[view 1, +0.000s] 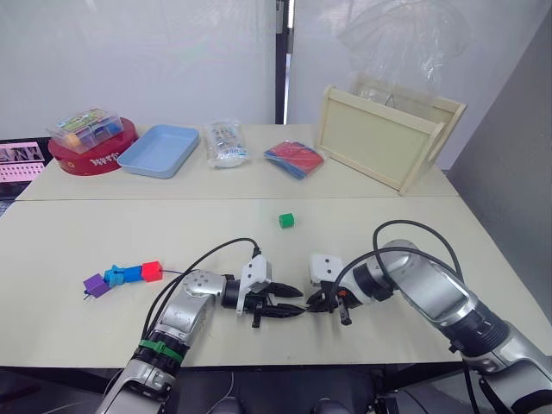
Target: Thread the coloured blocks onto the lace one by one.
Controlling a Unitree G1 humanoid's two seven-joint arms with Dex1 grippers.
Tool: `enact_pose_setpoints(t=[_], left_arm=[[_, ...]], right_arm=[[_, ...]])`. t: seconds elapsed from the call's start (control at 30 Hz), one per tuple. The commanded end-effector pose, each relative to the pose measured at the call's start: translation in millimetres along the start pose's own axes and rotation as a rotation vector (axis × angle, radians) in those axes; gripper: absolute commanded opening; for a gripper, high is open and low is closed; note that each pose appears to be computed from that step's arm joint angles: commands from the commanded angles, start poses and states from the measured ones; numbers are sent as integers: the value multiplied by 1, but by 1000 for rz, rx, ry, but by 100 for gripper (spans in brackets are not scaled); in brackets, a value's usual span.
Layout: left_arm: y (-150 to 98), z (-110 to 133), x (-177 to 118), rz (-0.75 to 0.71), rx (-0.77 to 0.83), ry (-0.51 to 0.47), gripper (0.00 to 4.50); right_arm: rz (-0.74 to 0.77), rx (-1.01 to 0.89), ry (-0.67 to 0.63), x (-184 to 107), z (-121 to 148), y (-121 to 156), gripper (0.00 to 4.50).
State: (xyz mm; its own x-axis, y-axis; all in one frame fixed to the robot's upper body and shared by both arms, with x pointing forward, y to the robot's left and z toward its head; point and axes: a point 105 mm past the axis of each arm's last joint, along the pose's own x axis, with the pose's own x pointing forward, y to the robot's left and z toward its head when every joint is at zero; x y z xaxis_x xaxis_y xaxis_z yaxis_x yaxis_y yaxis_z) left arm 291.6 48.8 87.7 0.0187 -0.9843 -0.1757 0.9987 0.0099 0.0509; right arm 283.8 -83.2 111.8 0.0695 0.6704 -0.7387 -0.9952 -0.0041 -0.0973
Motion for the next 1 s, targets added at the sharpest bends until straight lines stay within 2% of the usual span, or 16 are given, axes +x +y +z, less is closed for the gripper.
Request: enact_pose_setpoints(t=[0.03, 0.07, 0.1, 0.47, 0.67, 1.0], left_arm=[[1, 3, 0, -2, 21, -7, 37], [1, 3, -1, -3, 21, -6, 6], [1, 3, -1, -3, 22, -5, 2], [0, 3, 0, -8, 30, -8, 2], [-3, 3, -1, -33, 30, 2, 194], [-1, 0, 0, -14, 31, 10, 194]], right_arm=[[-10, -21, -15, -5, 7, 0, 0], [-11, -21, -15, -6, 7, 0, 0], [-12, -21, -15, -6, 7, 0, 0], [-15, -15, -17, -6, 6, 0, 0], [-17, -14, -16, -7, 6, -1, 0], [-22, -13, -17, -7, 7, -2, 0]])
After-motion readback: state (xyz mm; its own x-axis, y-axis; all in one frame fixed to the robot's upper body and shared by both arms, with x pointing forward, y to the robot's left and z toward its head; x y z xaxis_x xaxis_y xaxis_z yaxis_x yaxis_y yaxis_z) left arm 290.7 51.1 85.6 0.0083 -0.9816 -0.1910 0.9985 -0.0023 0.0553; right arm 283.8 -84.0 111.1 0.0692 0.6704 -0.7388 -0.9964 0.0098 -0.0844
